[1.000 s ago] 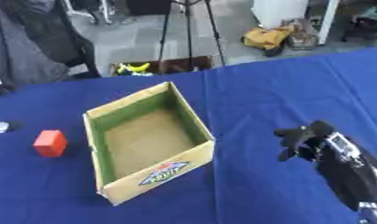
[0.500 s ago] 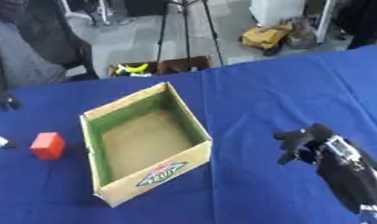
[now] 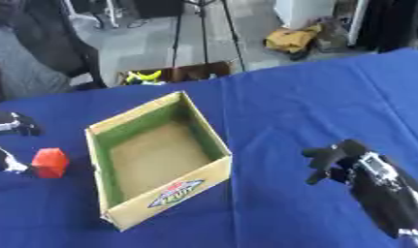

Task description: Pick up objects on the table and place them in the box.

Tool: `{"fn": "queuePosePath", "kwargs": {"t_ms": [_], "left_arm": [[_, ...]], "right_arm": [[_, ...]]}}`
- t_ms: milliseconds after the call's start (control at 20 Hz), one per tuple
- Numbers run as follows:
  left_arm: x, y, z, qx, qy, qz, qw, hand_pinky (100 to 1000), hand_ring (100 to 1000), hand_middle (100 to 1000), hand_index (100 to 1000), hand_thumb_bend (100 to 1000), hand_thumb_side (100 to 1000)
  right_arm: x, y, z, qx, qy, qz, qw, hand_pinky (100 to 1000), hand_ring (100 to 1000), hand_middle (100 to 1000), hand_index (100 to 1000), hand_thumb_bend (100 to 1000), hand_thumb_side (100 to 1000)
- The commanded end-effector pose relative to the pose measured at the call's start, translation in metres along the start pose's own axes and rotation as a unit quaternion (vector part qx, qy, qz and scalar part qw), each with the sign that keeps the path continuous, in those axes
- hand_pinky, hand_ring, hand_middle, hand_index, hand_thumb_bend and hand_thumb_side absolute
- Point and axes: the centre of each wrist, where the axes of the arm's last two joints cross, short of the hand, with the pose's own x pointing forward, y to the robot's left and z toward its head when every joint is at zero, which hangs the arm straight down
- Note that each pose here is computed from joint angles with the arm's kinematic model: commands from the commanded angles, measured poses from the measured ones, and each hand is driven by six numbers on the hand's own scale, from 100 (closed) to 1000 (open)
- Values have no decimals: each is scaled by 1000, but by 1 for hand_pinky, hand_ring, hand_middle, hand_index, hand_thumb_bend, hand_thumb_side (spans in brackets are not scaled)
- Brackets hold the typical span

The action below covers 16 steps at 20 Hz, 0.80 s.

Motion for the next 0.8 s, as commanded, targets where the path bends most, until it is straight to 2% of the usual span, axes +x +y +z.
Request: {"fn": "queuePosePath", "kwargs": {"t_ms": [50,150,200,800], "left_arm": [[-7,12,7,16,10,-12,1000,787,766,734,861,634,385],[-7,11,6,17,10,-12,1000,787,766,734,861,634,385],[-7,11,6,17,10,-12,1000,784,763,731,857,593,364],[-1,-13,-13,43,22,4,999,779,757,722,849,528,329]], "right_arm": [[8,-2,-1,7,-6,15,1000,570,838,547,549,100,871],[8,-2,-1,7,-6,15,1000,570,838,547,549,100,871],[8,-2,-1,7,-6,15,1000,570,838,547,549,100,873],[8,-1,-2,9,-8,19,1000,569,839,546,547,100,878]]}}
